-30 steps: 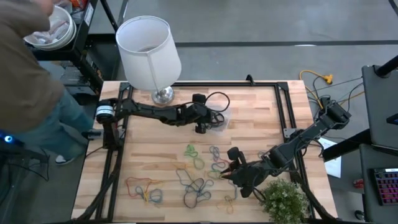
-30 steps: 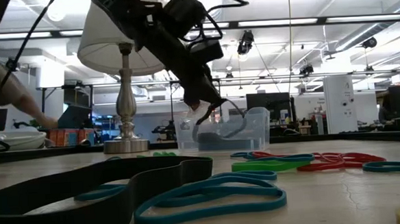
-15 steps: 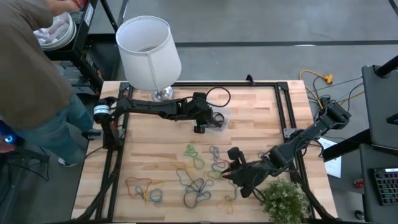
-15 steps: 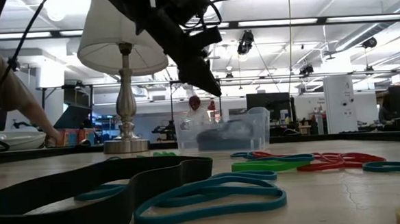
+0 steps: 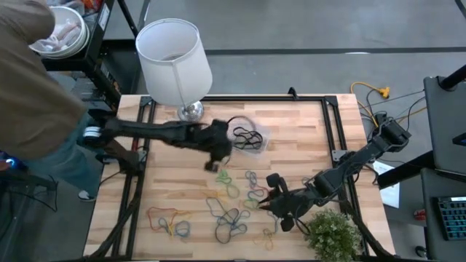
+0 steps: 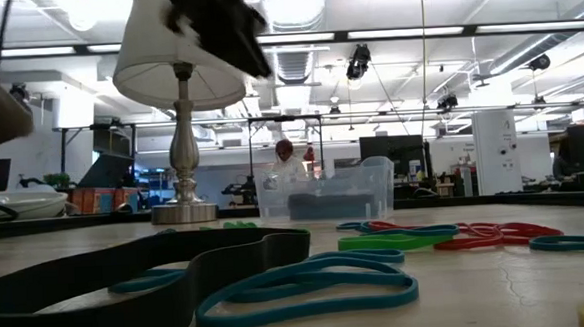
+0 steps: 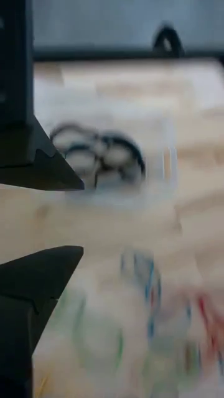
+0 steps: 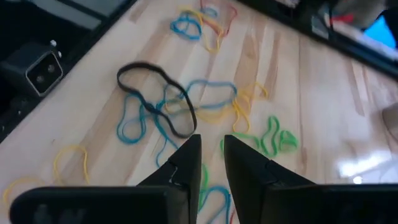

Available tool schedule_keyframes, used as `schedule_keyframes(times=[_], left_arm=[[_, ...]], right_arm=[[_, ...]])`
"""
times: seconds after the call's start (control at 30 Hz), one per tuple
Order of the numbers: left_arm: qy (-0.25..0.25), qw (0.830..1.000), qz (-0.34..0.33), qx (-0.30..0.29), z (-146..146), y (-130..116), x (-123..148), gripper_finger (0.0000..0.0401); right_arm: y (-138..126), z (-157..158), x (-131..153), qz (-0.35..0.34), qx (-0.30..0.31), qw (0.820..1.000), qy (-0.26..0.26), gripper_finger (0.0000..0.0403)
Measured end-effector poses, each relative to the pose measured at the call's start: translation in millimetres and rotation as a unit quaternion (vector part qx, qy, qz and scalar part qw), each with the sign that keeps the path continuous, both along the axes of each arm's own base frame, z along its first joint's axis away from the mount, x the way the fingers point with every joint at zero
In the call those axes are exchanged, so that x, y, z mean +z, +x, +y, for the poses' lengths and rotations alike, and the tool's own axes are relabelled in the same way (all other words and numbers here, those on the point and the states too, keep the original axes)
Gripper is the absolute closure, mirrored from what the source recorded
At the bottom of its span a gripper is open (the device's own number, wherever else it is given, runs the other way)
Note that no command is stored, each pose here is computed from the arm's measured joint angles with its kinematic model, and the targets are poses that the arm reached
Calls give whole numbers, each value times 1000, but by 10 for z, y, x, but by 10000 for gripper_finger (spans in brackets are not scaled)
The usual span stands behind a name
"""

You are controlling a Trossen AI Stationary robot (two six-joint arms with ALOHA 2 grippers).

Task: Pick and place rubber bands into bin
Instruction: Put the black rubber bands into the bin

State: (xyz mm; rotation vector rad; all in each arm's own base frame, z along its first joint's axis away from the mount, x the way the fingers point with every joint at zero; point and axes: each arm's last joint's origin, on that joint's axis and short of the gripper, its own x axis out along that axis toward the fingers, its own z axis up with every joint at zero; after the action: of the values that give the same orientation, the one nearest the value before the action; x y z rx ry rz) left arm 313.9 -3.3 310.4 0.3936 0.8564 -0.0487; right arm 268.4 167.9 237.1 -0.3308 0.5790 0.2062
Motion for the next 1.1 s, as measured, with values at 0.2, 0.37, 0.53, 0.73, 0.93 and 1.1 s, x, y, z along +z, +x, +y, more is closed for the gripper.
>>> schedule_keyframes(times=[0.2,0.37,0.53,0.73,0.93,1.1], left_arm=[[-42,997,-26,-57,-486,-551,169,262],[-69,992,-56,-84,-740,-955,164,262],[-66,988,-92,-101,-891,-1228,-9,262],[-66,982,-130,-121,-985,-1377,-321,262],[-65,979,-147,-128,-1048,-1404,-505,262],[-53,978,-164,-119,-1072,-1396,-562,262]], right_arm=[[180,14,-91,-25,96,994,38,340],[467,-56,-238,-13,105,994,28,344],[755,-126,-343,4,123,992,37,340],[1053,-131,-531,46,129,990,39,325],[1281,-123,-759,110,115,987,25,307],[1414,-123,-845,142,107,984,19,287]])
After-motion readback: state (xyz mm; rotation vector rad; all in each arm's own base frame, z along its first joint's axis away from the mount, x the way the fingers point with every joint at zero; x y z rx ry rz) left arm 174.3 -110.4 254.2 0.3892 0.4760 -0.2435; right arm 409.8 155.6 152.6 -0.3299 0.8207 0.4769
